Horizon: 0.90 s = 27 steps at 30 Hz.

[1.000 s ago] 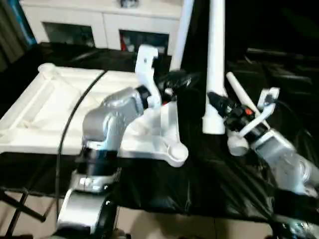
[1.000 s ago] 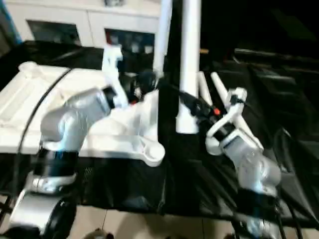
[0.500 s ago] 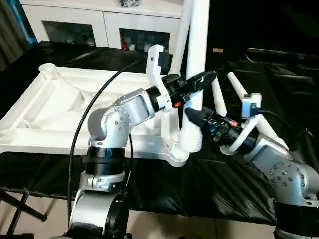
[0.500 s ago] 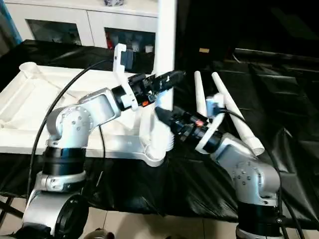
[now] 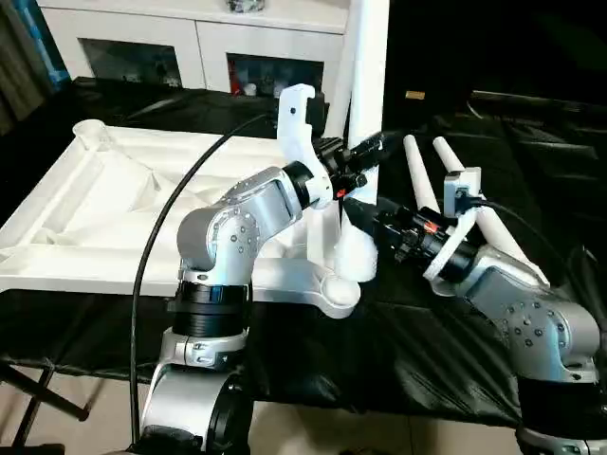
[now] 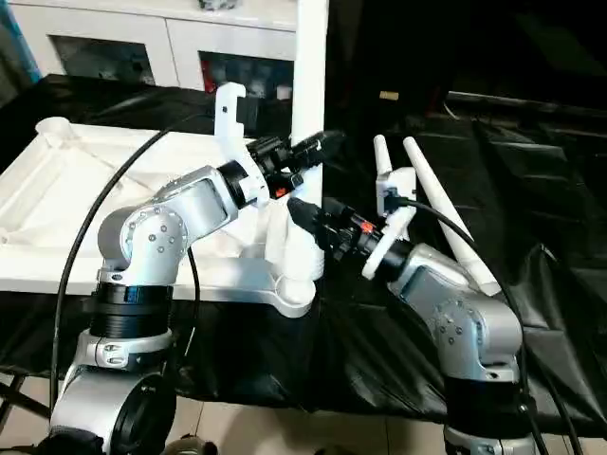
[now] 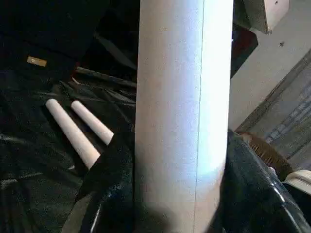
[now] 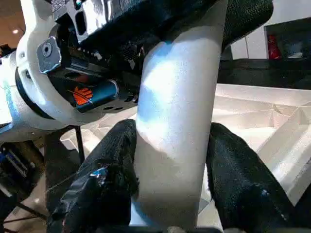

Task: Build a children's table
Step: Pick table leg

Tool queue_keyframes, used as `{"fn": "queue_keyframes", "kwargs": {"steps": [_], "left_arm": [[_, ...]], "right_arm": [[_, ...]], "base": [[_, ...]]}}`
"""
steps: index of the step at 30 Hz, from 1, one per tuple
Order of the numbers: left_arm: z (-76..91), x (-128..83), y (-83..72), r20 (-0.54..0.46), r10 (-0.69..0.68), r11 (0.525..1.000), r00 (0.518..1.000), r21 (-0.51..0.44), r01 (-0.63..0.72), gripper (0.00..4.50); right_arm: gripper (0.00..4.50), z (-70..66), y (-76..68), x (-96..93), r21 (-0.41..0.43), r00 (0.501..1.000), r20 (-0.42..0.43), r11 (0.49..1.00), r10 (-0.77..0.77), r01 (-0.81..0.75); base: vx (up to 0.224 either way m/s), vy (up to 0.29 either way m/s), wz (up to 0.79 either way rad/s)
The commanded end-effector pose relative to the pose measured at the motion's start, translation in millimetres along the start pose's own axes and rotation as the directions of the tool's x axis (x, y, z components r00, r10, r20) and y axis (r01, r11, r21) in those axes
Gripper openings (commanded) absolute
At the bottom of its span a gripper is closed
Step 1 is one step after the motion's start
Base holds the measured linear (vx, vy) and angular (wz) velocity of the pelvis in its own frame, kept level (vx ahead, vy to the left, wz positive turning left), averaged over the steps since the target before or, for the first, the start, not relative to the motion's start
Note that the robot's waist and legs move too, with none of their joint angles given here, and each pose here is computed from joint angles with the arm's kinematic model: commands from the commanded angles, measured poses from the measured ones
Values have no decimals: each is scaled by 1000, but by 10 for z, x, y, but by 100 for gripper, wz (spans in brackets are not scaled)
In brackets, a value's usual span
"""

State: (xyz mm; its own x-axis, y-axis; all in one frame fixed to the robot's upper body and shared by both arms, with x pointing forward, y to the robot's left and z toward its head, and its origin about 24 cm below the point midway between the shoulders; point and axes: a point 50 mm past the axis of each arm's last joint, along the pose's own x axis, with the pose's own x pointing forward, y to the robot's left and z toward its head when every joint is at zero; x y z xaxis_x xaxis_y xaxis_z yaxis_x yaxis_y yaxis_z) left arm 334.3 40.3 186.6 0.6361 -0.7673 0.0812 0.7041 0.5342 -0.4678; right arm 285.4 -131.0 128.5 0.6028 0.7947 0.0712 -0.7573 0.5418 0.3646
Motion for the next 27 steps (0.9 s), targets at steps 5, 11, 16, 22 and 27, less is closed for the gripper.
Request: {"fn": "queue_keyframes", "kwargs": {"steps": [5, 11, 16, 22, 27], "left_arm": [[103, -27, -69, 29, -117, 993, 993, -4, 117, 186], [109, -84, -212, 1, -318, 948, 948, -28, 318, 186], [105, -111, -275, -17, -395, 918, 919, -50, 393, 186], [18, -131, -361, -74, -476, 879, 876, -54, 474, 186], [-12, -125, -374, -95, -491, 871, 866, -66, 487, 186]], "right_arm": [[266, 48, -7, -115, 16, 984, -112, 990, 141, -140], [299, 56, 1, -247, 81, 925, -216, 950, 313, -302], [302, 118, 13, -266, 116, 896, -226, 924, 383, -366], [302, 198, 10, -255, 158, 870, -208, 893, 447, -421], [302, 202, 28, -263, 172, 829, -249, 865, 501, -471]], "base": [[0, 0, 0], [0, 0, 0], [0, 0, 0], [0, 0, 0], [0, 0, 0]]}}
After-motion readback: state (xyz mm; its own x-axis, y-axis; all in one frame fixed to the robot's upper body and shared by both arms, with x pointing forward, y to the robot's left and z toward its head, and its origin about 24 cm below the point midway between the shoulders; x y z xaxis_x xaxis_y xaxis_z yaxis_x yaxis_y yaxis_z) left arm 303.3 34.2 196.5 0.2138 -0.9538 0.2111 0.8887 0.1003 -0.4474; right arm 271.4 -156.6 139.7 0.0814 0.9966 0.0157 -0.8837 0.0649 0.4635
